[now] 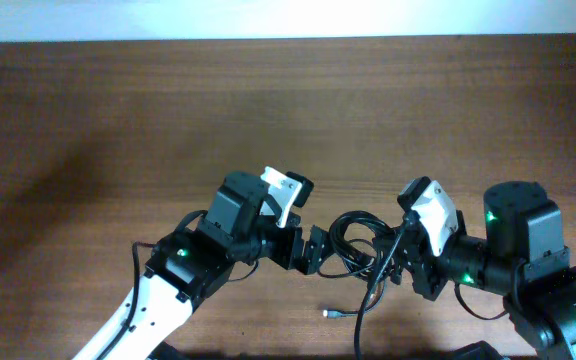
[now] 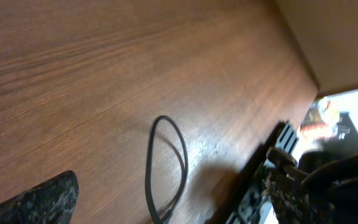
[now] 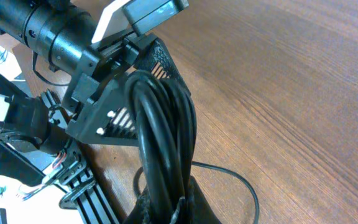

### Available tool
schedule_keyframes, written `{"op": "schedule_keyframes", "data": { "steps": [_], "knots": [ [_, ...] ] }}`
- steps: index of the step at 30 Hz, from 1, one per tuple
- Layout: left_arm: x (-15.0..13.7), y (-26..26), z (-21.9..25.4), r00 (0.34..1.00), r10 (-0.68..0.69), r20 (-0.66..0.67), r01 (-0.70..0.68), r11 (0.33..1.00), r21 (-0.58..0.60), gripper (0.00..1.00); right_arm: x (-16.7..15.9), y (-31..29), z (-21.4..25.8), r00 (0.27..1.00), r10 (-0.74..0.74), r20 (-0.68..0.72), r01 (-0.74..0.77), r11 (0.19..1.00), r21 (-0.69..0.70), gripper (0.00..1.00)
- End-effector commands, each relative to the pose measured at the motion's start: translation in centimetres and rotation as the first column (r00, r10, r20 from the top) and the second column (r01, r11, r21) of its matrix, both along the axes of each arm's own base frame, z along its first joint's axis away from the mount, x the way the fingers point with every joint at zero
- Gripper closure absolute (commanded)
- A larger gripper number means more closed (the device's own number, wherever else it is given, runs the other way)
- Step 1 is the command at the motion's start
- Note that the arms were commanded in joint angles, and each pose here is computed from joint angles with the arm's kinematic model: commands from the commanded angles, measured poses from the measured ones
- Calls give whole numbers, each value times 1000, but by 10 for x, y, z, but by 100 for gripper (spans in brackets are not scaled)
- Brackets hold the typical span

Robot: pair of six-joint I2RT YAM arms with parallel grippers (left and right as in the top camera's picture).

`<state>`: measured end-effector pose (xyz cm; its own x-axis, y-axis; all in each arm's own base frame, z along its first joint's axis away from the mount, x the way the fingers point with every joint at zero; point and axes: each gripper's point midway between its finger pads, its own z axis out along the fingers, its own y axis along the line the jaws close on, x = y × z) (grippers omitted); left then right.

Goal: Untangle cables

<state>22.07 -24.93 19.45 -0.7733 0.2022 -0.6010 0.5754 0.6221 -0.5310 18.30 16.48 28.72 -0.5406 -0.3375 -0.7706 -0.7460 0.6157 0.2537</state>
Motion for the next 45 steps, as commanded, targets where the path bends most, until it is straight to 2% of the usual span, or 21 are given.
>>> {"op": "schedule_keyframes", "data": {
  "steps": [1, 5, 8, 10, 24, 29, 32, 33, 35, 36, 38, 41, 43, 45],
  "knots": [
    [-33, -18, 25, 959, -251, 130, 260, 964, -57, 0, 4, 2, 2, 1000, -2, -1, 2, 1000, 6, 96],
    [-40, -10, 50, 925, -267, 271, 291, 955, -52, 2, 5, -2, -3, 1000, -21, -10, 20, 1000, -17, 96],
    [-30, 10, 64, 918, -156, 365, 169, 986, -2, 1, 5, -1, -3, 1000, -20, -9, 20, 1000, -16, 96],
    [-30, 20, 66, 920, -117, 373, 122, 992, 11, 1, 5, -1, -2, 1000, -20, -9, 20, 1000, -16, 96],
    [-44, 30, 94, 889, -88, 450, 120, 992, -43, 0, 9, -7, -6, 999, -41, 12, 42, 998, -54, 96],
    [-38, 22, 93, 888, -97, 449, 134, 990, -51, 1, -11, 13, 7, 990, 138, 39, -139, 990, 32, 96],
    [-35, 9, 91, 890, -139, 435, 188, 979, -72, 0, -14, 17, 10, 986, 161, 39, -163, 985, 54, 96],
    [-31, 6, 84, 898, -144, 416, 186, 980, -62, 2, -15, 17, 10, 985, 166, 36, -168, 984, 59, 96],
    [-26, 3, 75, 908, -152, 391, 186, 981, -50, 11, -16, 18, 10, 985, 170, 34, -172, 983, 62, 96],
    [-24, 1, 74, 908, -152, 390, 186, 981, -49, 22, -17, 18, 10, 985, 170, 31, -172, 983, 62, 96],
    [-24, 0, 79, 901, -149, 407, 189, 980, -59, 36, -17, 17, 9, 985, 170, 28, -172, 983, 61, 96],
    [-25, -1, 80, 899, -156, 409, 200, 978, -66, 36, -16, 17, 8, 986, 164, 29, -166, 985, 55, 96],
    [-26, -1, 80, 899, -161, 407, 206, 976, -69, 43, -14, 15, 7, 988, 154, 30, -155, 987, 45, 96],
    [-28, -2, 81, 899, -170, 404, 218, 973, -76, 43, -14, 15, 7, 988, 152, 31, -153, 987, 42, 96]
  ]
}}
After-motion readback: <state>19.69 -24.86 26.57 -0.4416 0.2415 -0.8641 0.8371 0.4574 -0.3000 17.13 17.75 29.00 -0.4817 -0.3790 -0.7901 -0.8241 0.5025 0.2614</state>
